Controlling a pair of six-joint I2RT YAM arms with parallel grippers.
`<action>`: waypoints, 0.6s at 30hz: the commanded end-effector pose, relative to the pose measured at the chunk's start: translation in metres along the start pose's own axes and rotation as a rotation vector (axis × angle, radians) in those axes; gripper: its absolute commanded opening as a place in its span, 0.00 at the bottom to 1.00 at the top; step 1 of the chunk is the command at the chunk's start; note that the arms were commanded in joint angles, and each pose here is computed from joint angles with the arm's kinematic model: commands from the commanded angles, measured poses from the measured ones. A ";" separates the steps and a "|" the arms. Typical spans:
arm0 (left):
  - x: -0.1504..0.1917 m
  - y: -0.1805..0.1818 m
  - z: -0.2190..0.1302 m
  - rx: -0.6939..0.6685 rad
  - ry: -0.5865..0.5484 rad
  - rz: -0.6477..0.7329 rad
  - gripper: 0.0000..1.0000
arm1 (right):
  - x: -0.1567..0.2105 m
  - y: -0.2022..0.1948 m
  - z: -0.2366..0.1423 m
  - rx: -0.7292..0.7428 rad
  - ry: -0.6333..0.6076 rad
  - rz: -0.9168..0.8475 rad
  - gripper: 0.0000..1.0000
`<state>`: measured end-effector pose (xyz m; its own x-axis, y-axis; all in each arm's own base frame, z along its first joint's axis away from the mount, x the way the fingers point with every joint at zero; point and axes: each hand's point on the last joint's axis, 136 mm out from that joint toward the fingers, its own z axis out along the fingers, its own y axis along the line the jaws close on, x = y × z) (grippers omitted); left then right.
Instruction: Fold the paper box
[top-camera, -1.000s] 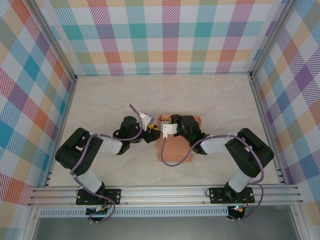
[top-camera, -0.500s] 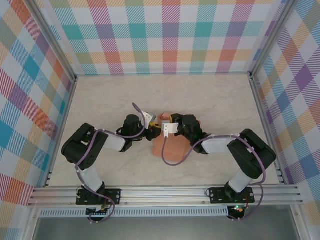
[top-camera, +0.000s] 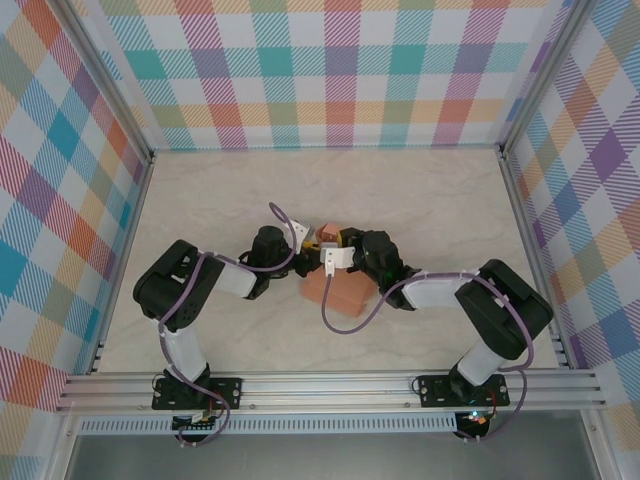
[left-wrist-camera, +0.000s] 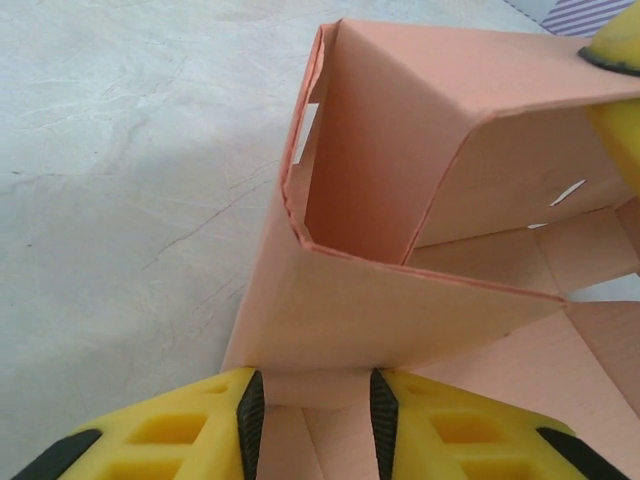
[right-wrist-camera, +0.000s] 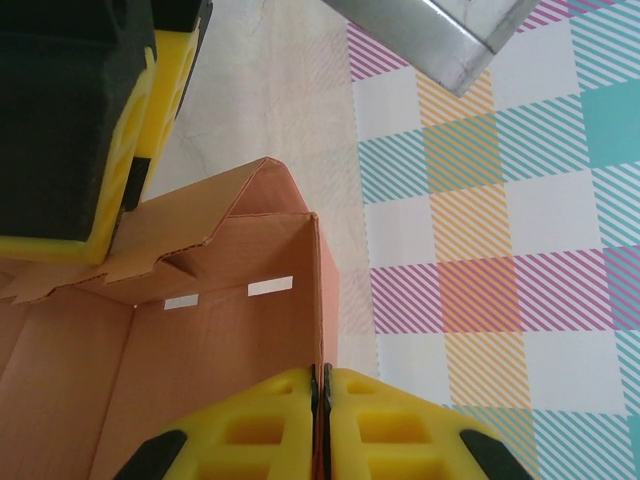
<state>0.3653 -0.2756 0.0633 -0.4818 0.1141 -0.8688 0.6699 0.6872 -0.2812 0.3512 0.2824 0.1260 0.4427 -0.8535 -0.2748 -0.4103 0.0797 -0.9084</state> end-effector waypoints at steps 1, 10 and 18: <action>-0.020 0.006 0.006 -0.035 -0.060 0.040 0.42 | -0.006 0.027 0.003 -0.067 -0.027 -0.011 0.10; -0.023 0.012 0.004 -0.047 -0.100 -0.005 0.51 | -0.002 0.028 0.018 -0.013 -0.006 -0.179 0.10; -0.012 0.013 0.015 0.011 -0.066 -0.023 0.44 | -0.015 0.037 0.021 -0.008 -0.041 -0.256 0.10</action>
<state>0.3793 -0.2734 0.0533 -0.4841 0.0722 -0.8720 0.6408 0.7078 -0.2972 0.3595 0.2994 0.1176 0.5193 -0.8492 -0.0956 -0.2488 -0.0432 -0.9676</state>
